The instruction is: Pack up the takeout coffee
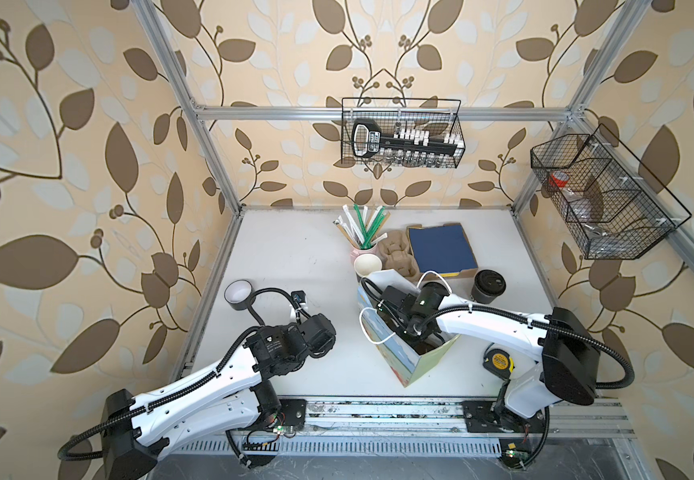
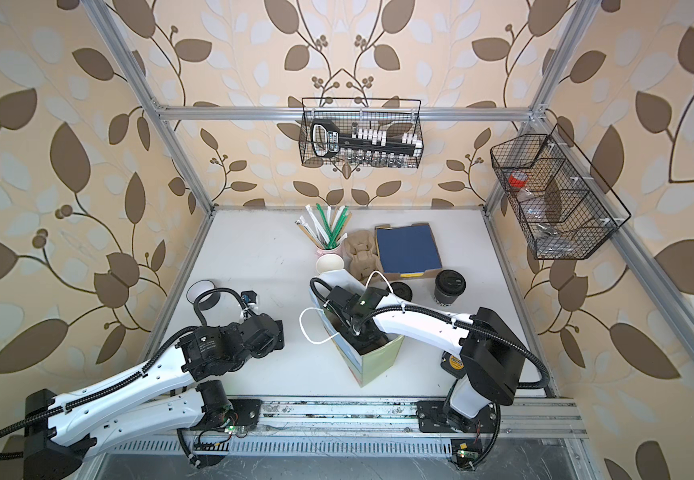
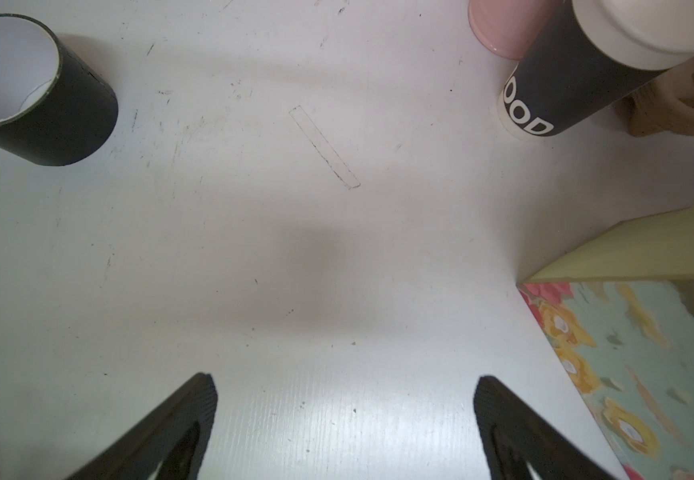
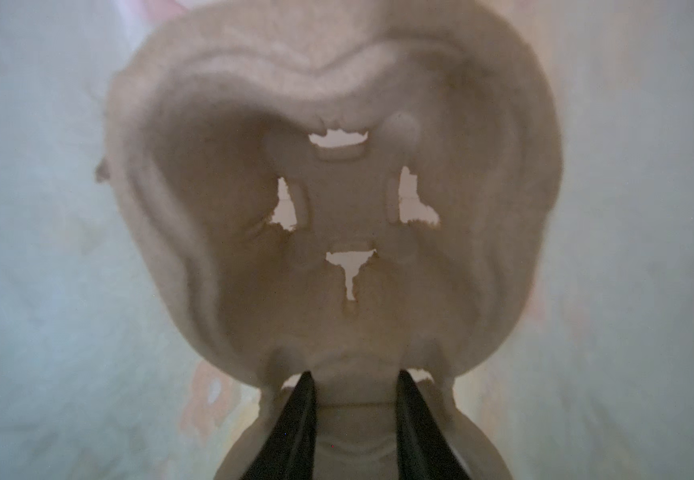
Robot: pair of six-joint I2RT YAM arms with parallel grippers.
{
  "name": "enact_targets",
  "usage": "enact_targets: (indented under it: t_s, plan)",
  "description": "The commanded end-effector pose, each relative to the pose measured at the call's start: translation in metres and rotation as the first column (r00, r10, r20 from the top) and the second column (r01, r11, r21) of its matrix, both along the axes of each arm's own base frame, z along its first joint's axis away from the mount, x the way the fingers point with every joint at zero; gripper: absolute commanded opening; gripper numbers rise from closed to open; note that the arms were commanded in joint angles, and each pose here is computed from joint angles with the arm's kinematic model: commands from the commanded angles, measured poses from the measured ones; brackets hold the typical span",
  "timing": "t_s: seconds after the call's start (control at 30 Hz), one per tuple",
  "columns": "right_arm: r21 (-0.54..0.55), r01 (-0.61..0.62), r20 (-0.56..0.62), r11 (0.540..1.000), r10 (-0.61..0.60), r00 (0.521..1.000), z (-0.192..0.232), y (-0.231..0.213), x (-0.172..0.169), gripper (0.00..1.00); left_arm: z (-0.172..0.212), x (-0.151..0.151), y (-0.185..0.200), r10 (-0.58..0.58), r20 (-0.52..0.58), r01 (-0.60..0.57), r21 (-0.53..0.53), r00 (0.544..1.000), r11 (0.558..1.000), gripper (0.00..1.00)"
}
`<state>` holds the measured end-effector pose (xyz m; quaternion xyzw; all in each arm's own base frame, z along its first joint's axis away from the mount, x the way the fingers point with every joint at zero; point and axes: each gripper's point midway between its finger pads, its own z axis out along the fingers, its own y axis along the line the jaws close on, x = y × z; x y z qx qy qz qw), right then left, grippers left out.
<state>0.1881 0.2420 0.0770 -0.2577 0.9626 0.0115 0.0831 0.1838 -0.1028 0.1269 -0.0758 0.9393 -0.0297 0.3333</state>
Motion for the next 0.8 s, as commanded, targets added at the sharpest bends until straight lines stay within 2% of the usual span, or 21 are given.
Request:
enact_targets:
  t_s: [0.0,0.43,0.67,0.77]
  plan:
    - [-0.011,0.007,-0.031,1.000,-0.007,0.999,-0.012,-0.007,-0.009,0.31,0.008,0.006,0.007,0.032,0.037,-0.033,0.016,0.999,0.999,0.99]
    - [-0.048,0.007,-0.077,0.999,-0.011,0.997,-0.033,-0.014,-0.015,0.31,0.007,0.006,0.007,0.032,0.035,-0.033,0.019,0.999,0.999,0.99]
    - [-0.037,0.009,-0.070,0.999,-0.011,0.997,-0.027,-0.012,-0.014,0.36,0.007,0.007,0.006,0.030,0.031,-0.031,0.022,0.999,0.999,0.99]
    - [-0.033,0.006,-0.056,0.999,-0.008,0.998,-0.020,-0.010,-0.013,0.42,0.007,0.007,0.006,0.030,0.032,-0.031,0.025,0.999,0.999,0.99]
